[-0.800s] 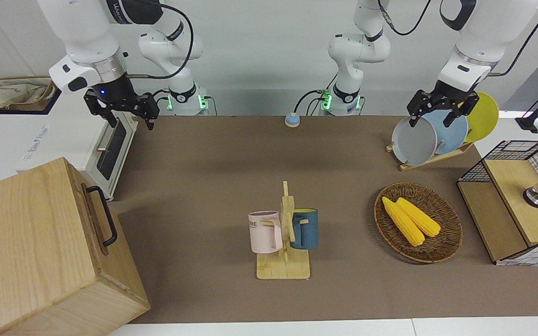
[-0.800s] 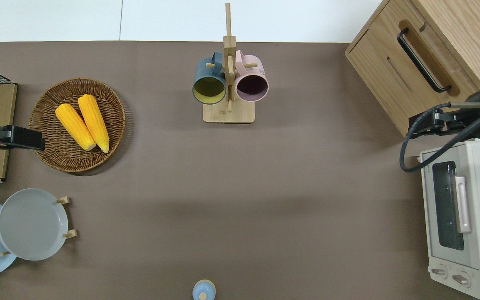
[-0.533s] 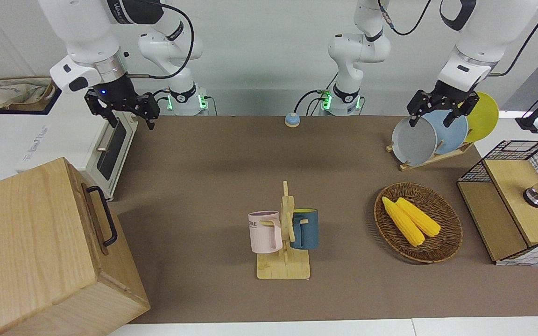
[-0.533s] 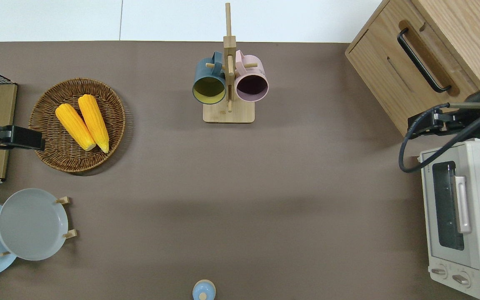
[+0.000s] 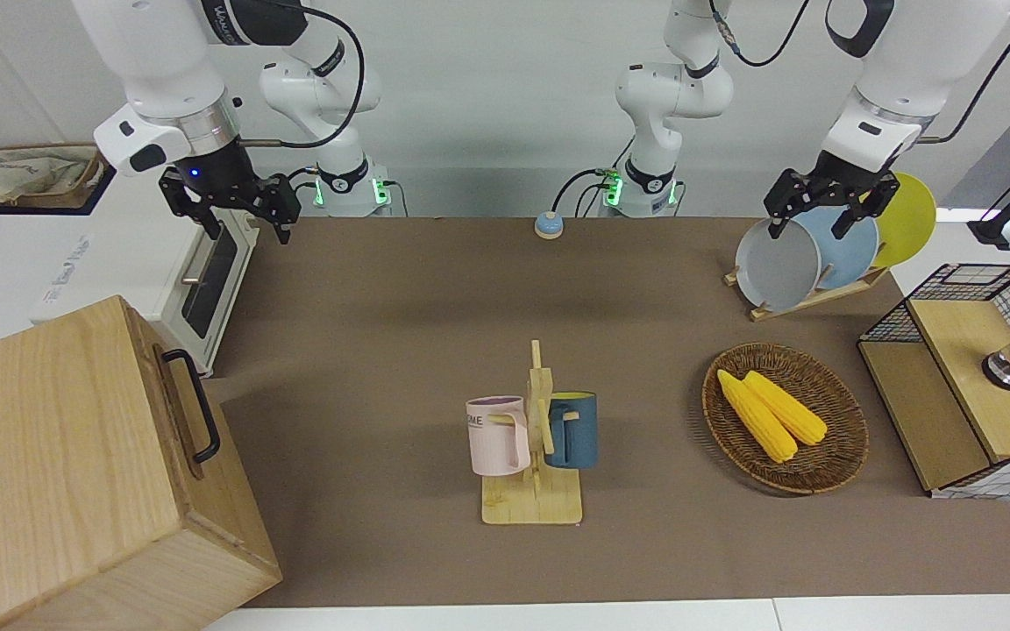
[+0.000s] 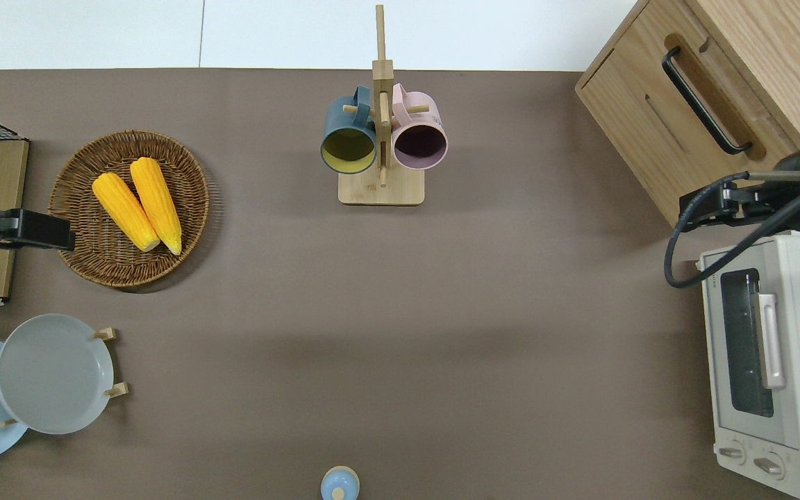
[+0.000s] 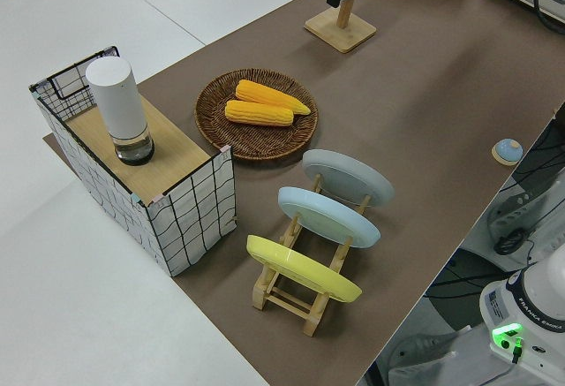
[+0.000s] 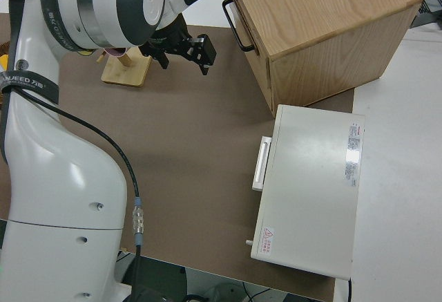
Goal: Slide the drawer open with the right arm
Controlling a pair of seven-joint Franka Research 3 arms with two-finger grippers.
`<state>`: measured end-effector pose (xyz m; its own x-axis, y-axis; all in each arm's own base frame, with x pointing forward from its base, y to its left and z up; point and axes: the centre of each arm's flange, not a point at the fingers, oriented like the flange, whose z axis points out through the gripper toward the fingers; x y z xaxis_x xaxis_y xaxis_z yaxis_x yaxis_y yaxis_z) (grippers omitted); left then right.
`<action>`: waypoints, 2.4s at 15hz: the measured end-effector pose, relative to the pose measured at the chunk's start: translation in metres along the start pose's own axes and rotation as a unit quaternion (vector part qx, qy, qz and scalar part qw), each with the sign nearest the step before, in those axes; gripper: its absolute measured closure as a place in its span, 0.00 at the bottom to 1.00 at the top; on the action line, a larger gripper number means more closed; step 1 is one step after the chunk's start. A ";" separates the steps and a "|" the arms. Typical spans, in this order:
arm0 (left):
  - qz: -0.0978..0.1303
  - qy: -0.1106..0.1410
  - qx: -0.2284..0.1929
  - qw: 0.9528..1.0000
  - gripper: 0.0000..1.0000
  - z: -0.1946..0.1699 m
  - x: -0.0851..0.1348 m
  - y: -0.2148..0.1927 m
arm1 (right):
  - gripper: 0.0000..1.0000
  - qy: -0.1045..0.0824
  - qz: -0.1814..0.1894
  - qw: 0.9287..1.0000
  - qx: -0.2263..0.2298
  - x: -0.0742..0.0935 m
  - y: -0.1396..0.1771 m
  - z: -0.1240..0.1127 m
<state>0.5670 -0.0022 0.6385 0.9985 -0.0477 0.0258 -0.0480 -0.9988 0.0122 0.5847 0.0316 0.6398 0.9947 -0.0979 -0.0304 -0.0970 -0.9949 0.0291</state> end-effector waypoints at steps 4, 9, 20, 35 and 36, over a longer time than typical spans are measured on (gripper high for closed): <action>0.000 0.000 0.000 1.000 0.00 0.000 0.000 0.000 | 0.01 0.003 0.001 1.000 -0.021 0.001 0.004 0.000; 0.000 0.000 0.000 1.000 0.00 0.000 0.000 0.000 | 0.01 0.027 -0.035 0.992 -0.120 -0.005 -0.028 -0.005; 0.000 0.000 0.000 1.000 0.00 0.000 0.000 0.000 | 0.01 0.053 -0.075 0.939 -0.332 -0.005 -0.097 0.045; 0.000 0.000 0.000 1.000 0.00 0.000 0.000 0.000 | 0.01 0.140 -0.198 0.813 -0.529 0.039 -0.118 0.133; 0.000 0.000 0.000 1.000 0.00 0.000 0.000 0.000 | 0.01 0.144 -0.206 0.802 -0.541 0.043 -0.119 0.139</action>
<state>0.5670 -0.0022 0.6385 0.9985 -0.0477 0.0258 -0.0480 -0.9988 0.0122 0.6345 0.1425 0.4965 0.9165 0.3987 -0.0326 0.1726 -0.3207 0.9313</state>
